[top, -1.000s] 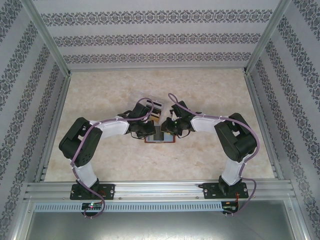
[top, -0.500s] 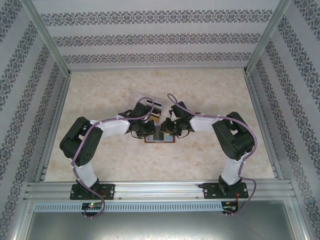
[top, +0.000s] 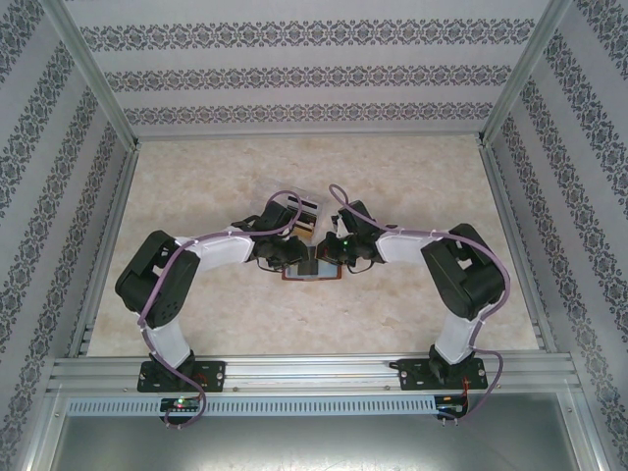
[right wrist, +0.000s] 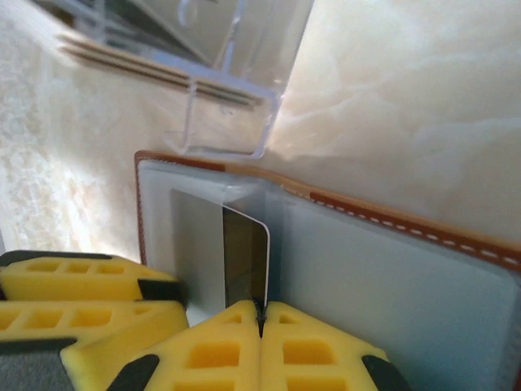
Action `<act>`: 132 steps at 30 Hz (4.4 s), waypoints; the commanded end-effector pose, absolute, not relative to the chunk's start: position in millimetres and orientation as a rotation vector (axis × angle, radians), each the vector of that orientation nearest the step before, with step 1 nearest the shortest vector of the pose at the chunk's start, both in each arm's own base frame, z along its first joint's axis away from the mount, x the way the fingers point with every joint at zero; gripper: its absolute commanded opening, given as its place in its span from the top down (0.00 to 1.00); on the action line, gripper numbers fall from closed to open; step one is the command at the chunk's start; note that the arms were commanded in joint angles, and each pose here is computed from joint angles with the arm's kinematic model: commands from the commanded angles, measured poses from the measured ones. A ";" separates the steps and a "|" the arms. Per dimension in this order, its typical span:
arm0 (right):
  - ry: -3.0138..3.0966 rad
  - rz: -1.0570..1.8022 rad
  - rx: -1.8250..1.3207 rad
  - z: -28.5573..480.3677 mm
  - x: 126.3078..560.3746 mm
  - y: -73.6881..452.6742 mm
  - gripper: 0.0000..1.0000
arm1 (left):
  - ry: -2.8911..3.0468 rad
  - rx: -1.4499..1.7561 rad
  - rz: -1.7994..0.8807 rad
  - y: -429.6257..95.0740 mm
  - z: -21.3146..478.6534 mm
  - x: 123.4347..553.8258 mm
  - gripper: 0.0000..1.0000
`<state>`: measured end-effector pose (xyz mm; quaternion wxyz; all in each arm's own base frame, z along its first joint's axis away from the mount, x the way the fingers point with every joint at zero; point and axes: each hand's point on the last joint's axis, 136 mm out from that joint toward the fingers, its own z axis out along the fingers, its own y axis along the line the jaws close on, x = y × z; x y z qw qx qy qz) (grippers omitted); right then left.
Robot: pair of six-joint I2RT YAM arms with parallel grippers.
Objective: Take the credit cards out of the card holder
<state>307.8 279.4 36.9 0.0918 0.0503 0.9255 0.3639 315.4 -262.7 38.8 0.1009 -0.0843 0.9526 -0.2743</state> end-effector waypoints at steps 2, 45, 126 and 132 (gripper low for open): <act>2.742 0.987 0.182 40.7 299.8 256.0 1.00 | 2.843 -0.280 -0.711 -248.2 31.0 304.0 0.68; 2.175 1.679 -0.041 224.8 339.2 282.6 1.00 | 2.170 0.031 -1.741 -273.1 230.1 352.5 0.47; 2.235 0.142 -1.357 121.6 411.4 317.6 1.00 | 2.536 -0.651 -0.858 -55.3 164.4 342.9 0.01; 2.272 0.164 -1.343 111.7 411.4 313.4 1.00 | 2.526 -0.665 -0.901 -59.2 163.0 343.3 0.01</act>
